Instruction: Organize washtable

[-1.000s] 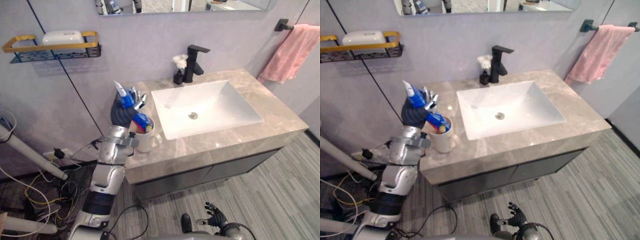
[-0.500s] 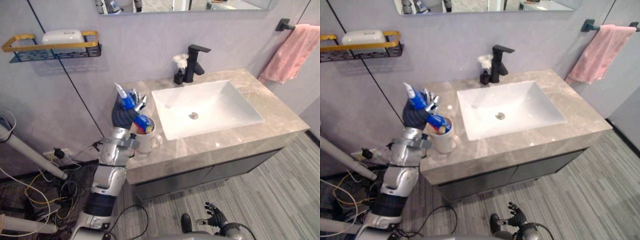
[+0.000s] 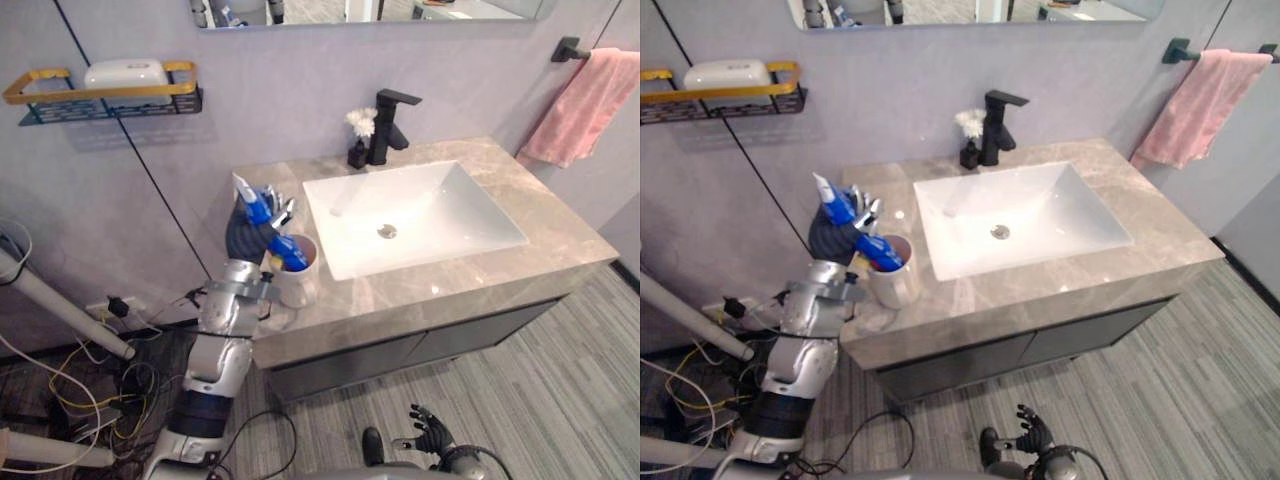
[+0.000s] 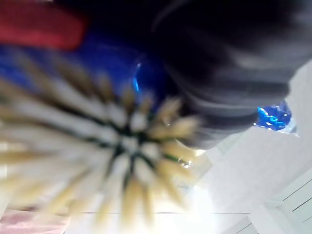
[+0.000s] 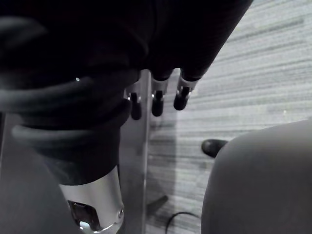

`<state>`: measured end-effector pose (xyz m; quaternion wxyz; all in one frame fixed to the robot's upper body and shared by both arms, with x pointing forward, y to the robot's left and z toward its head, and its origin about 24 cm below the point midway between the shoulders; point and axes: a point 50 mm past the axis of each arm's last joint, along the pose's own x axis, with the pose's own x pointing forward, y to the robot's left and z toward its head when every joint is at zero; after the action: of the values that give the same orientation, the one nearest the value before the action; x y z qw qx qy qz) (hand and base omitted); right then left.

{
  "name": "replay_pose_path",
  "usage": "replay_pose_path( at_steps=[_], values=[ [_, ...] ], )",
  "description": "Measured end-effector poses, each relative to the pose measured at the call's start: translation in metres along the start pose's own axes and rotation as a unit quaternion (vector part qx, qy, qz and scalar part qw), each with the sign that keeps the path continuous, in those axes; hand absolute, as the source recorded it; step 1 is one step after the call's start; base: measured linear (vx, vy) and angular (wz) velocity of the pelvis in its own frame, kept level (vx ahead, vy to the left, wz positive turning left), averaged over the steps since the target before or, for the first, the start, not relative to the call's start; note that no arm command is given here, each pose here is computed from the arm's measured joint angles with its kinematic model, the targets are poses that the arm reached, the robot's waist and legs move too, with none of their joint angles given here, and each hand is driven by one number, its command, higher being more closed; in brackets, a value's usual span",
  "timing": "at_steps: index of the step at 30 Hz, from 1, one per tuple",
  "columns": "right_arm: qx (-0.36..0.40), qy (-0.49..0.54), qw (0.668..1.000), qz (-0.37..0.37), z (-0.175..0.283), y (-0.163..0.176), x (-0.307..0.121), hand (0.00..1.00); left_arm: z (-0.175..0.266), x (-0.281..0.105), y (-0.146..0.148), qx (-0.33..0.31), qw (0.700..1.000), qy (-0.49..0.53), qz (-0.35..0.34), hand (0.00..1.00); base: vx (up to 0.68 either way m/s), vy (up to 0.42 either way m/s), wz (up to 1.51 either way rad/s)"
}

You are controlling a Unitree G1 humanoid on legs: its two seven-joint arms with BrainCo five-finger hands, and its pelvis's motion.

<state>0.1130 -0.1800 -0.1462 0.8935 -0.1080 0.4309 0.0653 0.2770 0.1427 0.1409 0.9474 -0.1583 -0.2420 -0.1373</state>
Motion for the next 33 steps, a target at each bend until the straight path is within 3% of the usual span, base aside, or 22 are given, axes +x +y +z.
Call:
replay_pose_path(
  at_steps=[1,33],
  values=[
    [0.0,0.0,1.0,0.0,0.0,0.0,0.0,0.0,-0.0003,0.0001,-0.0006,0.003,1.0,0.0,0.0,0.0,0.0,0.0,0.0],
    [0.001,0.001,1.0,0.008,-0.0001,0.0006,0.0,0.0,-0.0034,0.0006,-0.0056,0.012,1.0,0.003,0.001,0.0,0.0,0.0,0.0]
  ],
)
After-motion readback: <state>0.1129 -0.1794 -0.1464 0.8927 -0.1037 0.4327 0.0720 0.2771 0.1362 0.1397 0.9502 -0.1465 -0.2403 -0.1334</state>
